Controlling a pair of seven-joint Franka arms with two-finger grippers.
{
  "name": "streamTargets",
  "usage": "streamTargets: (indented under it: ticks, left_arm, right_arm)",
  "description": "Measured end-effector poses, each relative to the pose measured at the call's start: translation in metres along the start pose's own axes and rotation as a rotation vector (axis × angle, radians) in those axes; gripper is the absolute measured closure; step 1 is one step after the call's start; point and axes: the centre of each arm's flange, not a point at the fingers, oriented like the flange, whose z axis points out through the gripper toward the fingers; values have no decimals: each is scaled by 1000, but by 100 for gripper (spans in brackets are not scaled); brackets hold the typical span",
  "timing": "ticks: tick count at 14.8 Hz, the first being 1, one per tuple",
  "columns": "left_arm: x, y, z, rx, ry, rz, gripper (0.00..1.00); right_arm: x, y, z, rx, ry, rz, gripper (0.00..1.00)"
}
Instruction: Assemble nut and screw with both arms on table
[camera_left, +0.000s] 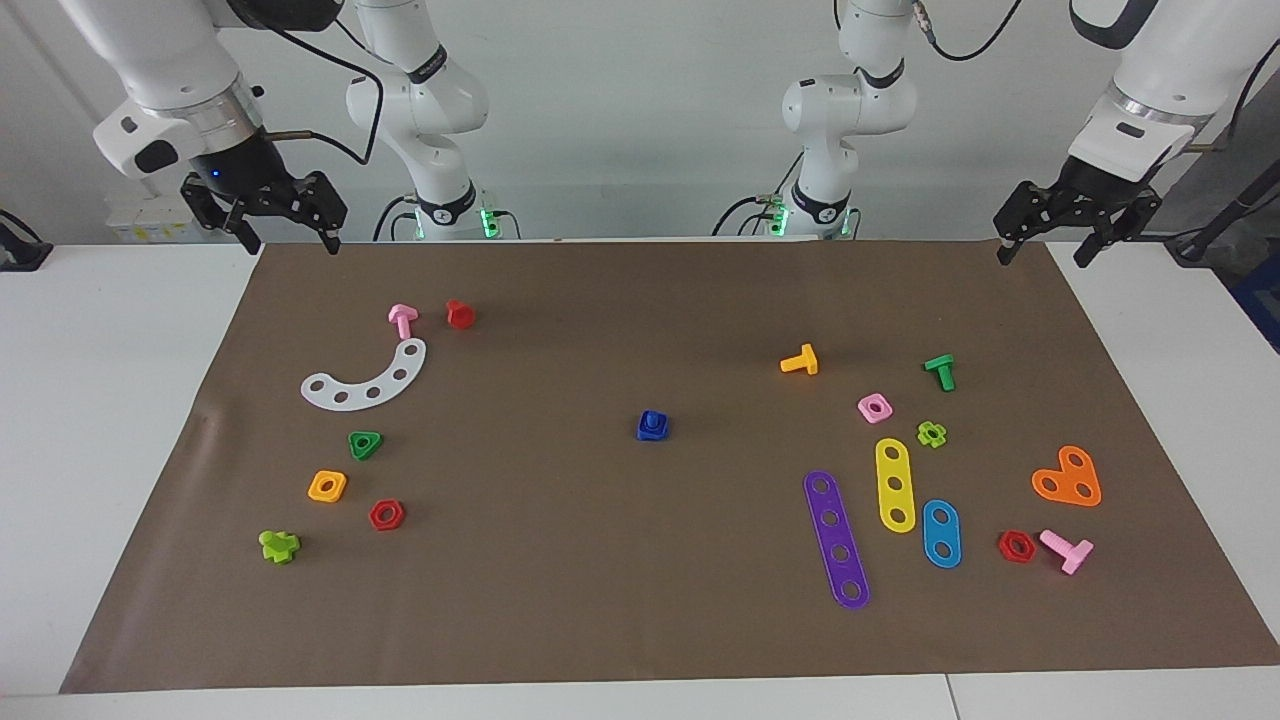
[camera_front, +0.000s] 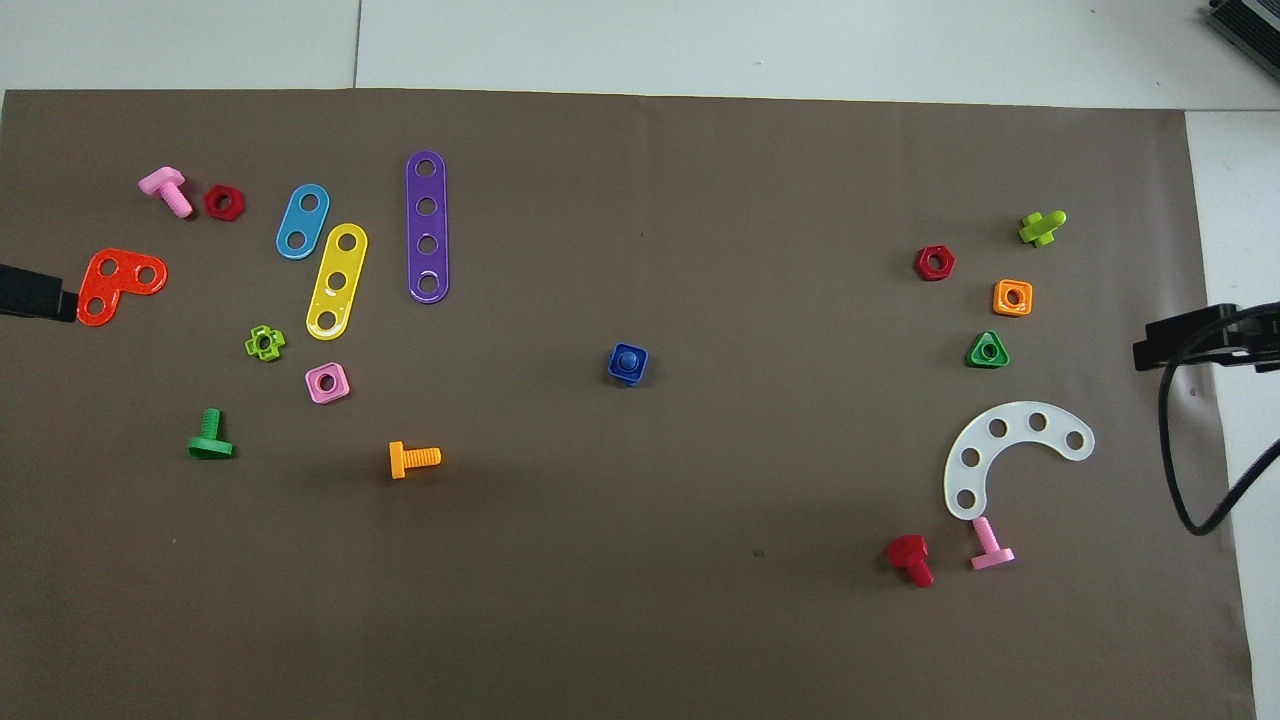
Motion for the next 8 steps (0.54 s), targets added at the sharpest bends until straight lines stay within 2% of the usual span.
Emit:
streamTargets:
  ticks: [8]
  left_arm:
    - [-11, -6, 15, -10, -48, -13, 0]
  right_arm:
    - [0, 0, 1, 0, -1, 0, 0]
